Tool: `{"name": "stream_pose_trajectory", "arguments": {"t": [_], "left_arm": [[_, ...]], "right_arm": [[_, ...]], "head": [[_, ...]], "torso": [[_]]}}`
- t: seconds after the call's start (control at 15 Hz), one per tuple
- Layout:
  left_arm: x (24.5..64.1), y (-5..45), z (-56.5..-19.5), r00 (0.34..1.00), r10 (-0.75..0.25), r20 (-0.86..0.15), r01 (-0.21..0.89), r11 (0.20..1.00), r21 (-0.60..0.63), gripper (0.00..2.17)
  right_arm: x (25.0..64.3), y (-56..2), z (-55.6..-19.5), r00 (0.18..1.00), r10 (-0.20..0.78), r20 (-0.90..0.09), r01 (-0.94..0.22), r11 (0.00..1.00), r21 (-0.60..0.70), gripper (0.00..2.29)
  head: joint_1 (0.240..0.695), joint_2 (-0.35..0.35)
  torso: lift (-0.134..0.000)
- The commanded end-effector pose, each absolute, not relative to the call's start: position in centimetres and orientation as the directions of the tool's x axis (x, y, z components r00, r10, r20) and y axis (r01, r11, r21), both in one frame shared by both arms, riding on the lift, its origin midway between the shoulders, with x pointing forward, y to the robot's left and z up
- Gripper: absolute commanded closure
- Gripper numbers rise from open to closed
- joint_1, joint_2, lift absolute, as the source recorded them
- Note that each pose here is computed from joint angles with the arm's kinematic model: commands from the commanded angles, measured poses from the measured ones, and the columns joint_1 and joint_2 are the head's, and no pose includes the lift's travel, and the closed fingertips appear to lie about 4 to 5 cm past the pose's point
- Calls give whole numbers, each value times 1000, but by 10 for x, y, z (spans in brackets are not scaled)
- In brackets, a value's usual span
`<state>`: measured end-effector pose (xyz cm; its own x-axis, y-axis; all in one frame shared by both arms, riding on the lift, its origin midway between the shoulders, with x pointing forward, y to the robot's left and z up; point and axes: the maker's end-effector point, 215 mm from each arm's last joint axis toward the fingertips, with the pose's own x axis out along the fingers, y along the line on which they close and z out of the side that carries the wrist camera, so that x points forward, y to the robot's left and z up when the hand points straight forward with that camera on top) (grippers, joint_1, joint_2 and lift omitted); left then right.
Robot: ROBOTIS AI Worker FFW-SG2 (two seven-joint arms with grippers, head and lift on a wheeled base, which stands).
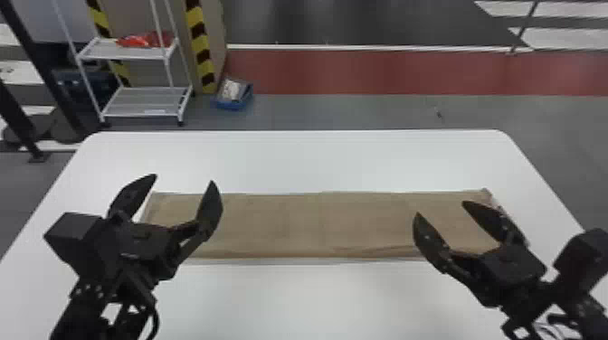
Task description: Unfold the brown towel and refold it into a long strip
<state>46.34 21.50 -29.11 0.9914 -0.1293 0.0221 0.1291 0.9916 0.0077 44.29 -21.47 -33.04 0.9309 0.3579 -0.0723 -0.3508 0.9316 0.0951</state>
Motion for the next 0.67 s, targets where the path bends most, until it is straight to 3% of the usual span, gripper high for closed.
{"name": "stream_pose_trajectory", "arguments": {"t": [0.0,0.2,0.6], "left_arm": [[444,215,-293,992,-117,46,117,993,10,80],[428,219,-299,994,-97,56,95,995,25,80],[390,222,-293,987,-99,125,100,995,4,80]], "right_arm": [[415,-199,-331,931,357,-70,-349,931,107,49],[392,-205,-318,953,304,-5,-303,949,90,63],[364,-226,-324,971,238,-14,-236,967,94,70]], "head": [[695,-6],[695,16],[695,14]], "torso": [[-123],[-123],[-123]]}}
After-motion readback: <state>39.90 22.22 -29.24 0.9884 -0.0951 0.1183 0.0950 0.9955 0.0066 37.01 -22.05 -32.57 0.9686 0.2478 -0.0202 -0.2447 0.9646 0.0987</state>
